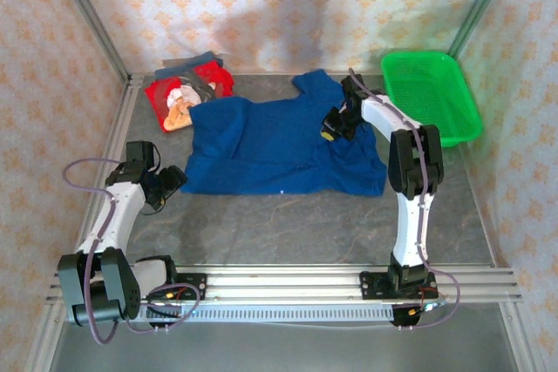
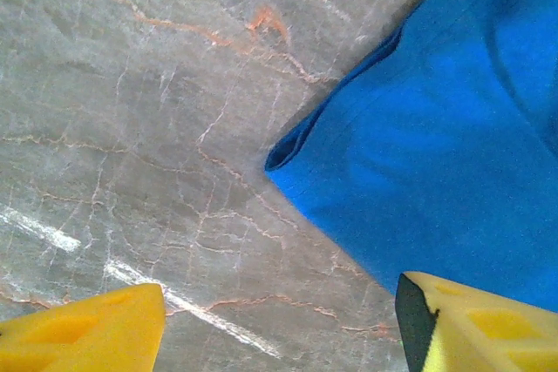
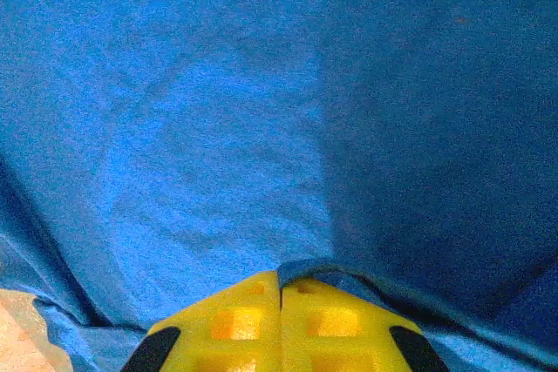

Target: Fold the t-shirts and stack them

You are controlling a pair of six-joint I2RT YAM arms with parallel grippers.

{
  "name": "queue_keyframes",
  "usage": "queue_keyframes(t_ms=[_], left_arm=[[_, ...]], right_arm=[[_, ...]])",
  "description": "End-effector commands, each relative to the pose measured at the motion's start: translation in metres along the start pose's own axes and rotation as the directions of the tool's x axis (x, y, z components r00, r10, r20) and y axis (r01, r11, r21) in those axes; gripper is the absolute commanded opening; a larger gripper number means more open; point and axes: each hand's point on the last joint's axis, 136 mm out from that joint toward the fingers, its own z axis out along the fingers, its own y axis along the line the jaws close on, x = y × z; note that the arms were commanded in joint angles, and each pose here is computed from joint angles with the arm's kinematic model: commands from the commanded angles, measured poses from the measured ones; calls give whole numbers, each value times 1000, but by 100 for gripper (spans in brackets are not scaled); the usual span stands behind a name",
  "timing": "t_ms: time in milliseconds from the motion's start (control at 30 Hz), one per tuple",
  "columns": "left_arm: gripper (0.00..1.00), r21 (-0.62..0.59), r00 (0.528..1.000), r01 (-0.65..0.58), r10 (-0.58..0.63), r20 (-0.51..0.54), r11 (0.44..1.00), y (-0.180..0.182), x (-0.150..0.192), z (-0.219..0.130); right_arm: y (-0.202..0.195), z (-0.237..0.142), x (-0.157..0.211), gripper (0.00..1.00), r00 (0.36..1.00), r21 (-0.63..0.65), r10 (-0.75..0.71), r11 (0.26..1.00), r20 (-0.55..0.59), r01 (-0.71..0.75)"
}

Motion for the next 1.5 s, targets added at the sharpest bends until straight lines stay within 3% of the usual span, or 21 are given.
queue_keyframes(t_ms=[0, 200, 367, 500, 600, 800, 1033, 1233, 1467], left_arm=[[71, 7, 999, -33, 33, -14, 999, 1, 6, 5], [71, 4, 999, -36, 36, -35, 999, 5, 15, 12], [71, 7, 997, -59, 60, -46, 998, 1, 22, 16], [71, 18, 996, -79, 80, -42, 997, -10, 25, 16], [71, 40, 997, -78, 79, -26, 996, -20, 22, 16], [71, 78, 996, -84, 86, -33, 993, -42, 20, 27], [69, 132, 996, -80, 85, -37, 988, -72, 8, 54], [66, 8, 996, -67, 67, -52, 998, -55, 2, 84], [64, -195, 996, -62, 47, -82, 979, -6, 16, 94]], right_arm=[[4, 6, 3, 0, 998, 37, -48, 998, -30, 49], [4, 22, 8, 1, 993, 85, -88, 992, -77, 94], [15, 11, -1, 29, 993, 64, -117, 991, -15, 118], [32, -31, -1, 50, 981, 16, -169, 986, 94, 168], [20, -60, 10, 60, 981, 19, -156, 988, 118, 155], [-64, -94, 39, 63, 991, 74, 25, 997, 133, -35], [-123, -68, 64, 62, 976, 79, 159, 982, 150, -172], [-172, -47, 61, 60, 965, 269, 190, 934, 184, -235], [-228, -62, 72, 58, 957, 540, 180, 795, 227, -278]])
